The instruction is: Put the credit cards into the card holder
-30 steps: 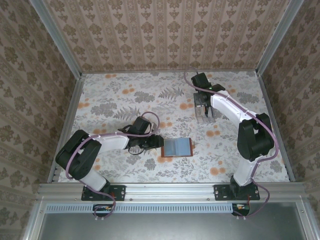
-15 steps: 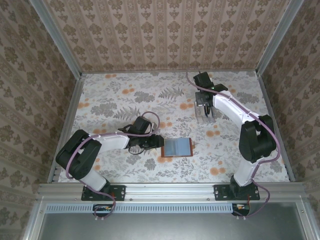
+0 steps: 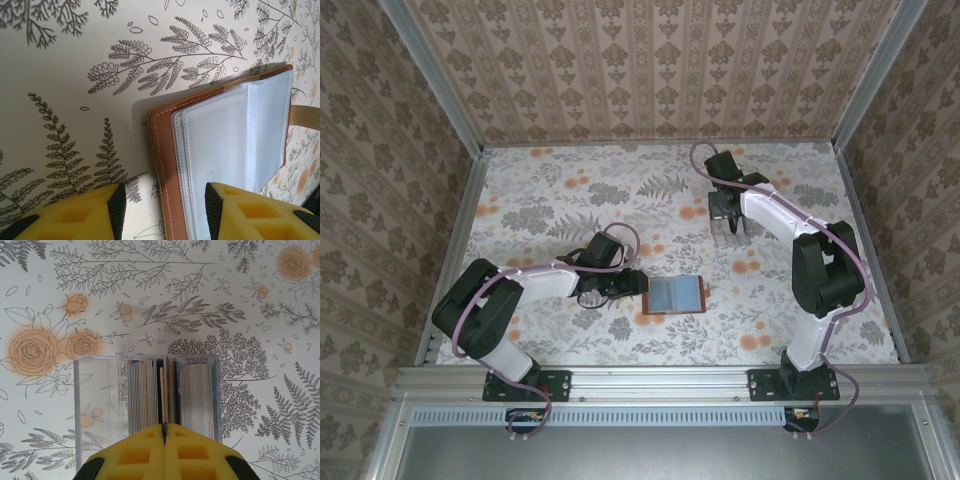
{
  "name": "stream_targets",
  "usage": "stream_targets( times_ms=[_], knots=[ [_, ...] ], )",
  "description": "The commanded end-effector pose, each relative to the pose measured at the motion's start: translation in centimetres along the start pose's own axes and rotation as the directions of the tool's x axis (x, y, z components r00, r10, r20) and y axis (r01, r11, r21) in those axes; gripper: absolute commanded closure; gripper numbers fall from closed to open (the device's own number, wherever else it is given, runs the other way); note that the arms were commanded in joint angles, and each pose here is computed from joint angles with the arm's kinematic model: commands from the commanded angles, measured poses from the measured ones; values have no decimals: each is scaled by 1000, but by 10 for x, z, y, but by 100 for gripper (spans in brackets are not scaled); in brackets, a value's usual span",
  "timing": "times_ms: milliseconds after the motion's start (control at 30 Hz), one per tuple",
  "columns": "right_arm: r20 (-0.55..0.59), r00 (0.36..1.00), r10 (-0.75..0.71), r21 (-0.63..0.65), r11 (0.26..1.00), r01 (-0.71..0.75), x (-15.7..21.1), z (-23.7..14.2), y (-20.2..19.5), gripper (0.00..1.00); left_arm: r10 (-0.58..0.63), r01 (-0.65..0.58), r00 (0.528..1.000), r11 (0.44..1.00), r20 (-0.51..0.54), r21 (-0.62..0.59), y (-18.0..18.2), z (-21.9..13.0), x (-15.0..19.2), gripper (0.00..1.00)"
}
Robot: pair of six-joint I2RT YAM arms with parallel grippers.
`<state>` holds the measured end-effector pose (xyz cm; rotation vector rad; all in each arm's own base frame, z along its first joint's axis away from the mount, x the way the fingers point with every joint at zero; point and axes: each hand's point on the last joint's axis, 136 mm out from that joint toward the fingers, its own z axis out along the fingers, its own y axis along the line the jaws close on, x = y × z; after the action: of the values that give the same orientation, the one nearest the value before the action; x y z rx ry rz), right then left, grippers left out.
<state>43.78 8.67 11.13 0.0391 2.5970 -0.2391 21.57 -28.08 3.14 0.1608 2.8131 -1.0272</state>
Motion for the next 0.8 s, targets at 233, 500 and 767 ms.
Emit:
stream_targets(
  times_ms=[233, 500, 767],
  knots=[
    [-33, 999, 39, -27, 999, -40, 5, 3, 5, 72, -15, 15, 1000, 1000, 10, -9, 1, -1, 0, 52],
    [11, 999, 41, -29, 999, -40, 0, -14, -2, 59, -15, 15, 1000, 1000, 7, -19, 0, 0, 0, 52],
    [-14, 999, 40, -81, 996, -41, 5, -4, 10, 62, -3, 3, 1000, 1000, 0, -25, -4, 1, 0, 52]
  ],
)
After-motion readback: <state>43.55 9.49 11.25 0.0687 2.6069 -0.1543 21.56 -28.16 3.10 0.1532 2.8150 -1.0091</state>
